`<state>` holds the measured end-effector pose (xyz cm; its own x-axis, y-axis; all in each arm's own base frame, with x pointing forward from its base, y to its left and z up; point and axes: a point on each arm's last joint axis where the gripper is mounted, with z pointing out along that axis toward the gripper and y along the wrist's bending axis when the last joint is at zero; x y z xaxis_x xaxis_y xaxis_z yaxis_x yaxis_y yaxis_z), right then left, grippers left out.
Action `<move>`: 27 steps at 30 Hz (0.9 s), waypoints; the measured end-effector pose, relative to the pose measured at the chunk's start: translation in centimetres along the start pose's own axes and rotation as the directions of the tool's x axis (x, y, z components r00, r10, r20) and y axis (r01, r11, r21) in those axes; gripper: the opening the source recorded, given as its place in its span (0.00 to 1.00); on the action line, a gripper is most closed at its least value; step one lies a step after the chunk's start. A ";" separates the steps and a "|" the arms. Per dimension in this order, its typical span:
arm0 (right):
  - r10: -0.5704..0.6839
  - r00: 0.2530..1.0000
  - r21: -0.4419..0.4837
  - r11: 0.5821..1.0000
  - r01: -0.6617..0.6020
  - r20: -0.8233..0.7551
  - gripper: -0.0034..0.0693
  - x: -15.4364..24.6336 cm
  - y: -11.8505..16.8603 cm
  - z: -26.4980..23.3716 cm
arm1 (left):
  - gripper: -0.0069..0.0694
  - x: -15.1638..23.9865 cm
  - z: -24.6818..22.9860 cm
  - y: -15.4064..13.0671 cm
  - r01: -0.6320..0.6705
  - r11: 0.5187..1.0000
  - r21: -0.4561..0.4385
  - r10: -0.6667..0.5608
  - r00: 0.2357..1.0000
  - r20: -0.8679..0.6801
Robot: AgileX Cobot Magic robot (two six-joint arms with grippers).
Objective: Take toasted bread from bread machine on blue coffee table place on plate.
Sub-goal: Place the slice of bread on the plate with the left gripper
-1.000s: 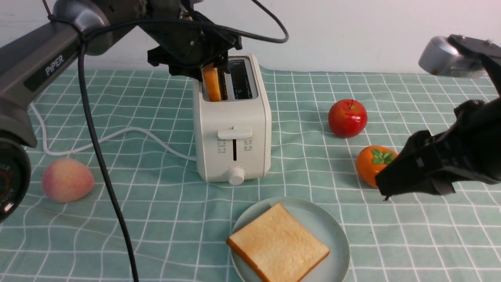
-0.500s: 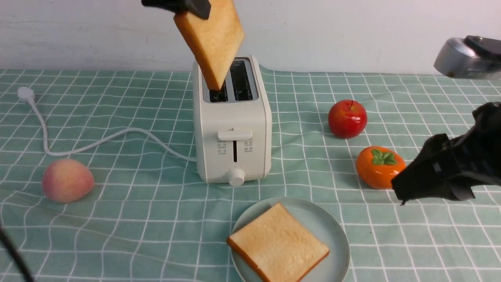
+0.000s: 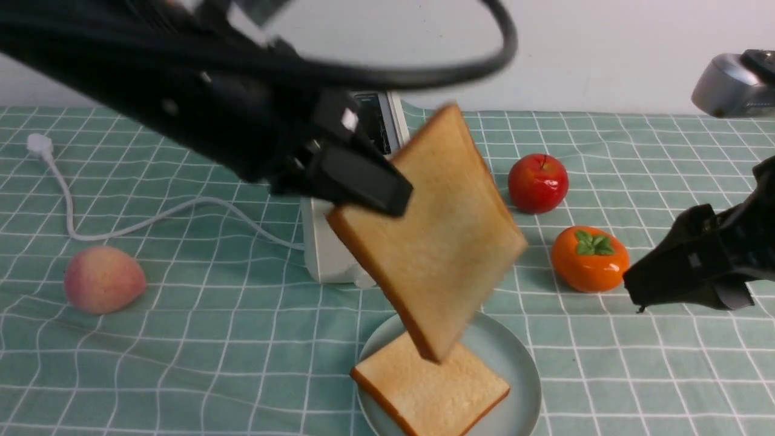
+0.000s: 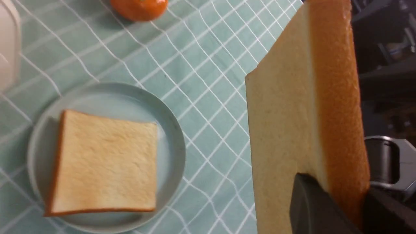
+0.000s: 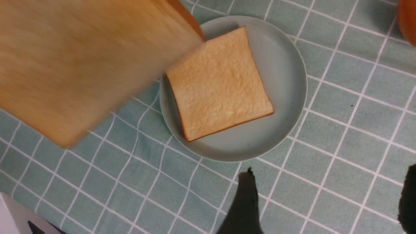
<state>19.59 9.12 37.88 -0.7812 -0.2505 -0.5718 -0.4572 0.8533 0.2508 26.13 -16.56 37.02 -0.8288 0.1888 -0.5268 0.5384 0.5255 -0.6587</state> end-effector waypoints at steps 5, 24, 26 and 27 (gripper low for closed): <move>0.000 1.000 0.000 1.000 0.000 0.000 0.85 0.0 0.0 0.0 | 0.18 2.4 7.2 4.8 0.204 0.979 -0.008 -0.204 0.979 -0.013; 0.206 0.977 0.190 0.963 -0.192 -0.056 0.12 1.9 -1.1 -1.7 | 0.95 1.7 9.1 7.6 0.136 0.943 -0.305 -0.137 0.990 0.019; 0.237 0.972 0.225 0.946 -0.234 0.014 0.04 3.2 -0.9 -3.5 | 0.95 1.3 7.4 6.2 0.089 0.940 -0.330 -0.088 0.996 0.018; 0.240 0.971 0.229 0.944 -0.236 0.011 0.03 3.3 -1.0 -3.4 | 0.95 1.2 7.2 6.0 0.090 0.939 -0.332 -0.088 0.996 0.019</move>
<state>16.05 5.88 38.41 -0.8635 -0.0334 -0.5032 -0.1498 0.9697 0.1928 29.44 -19.14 28.58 -0.8700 0.1259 -0.4768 0.3809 0.7855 -0.4877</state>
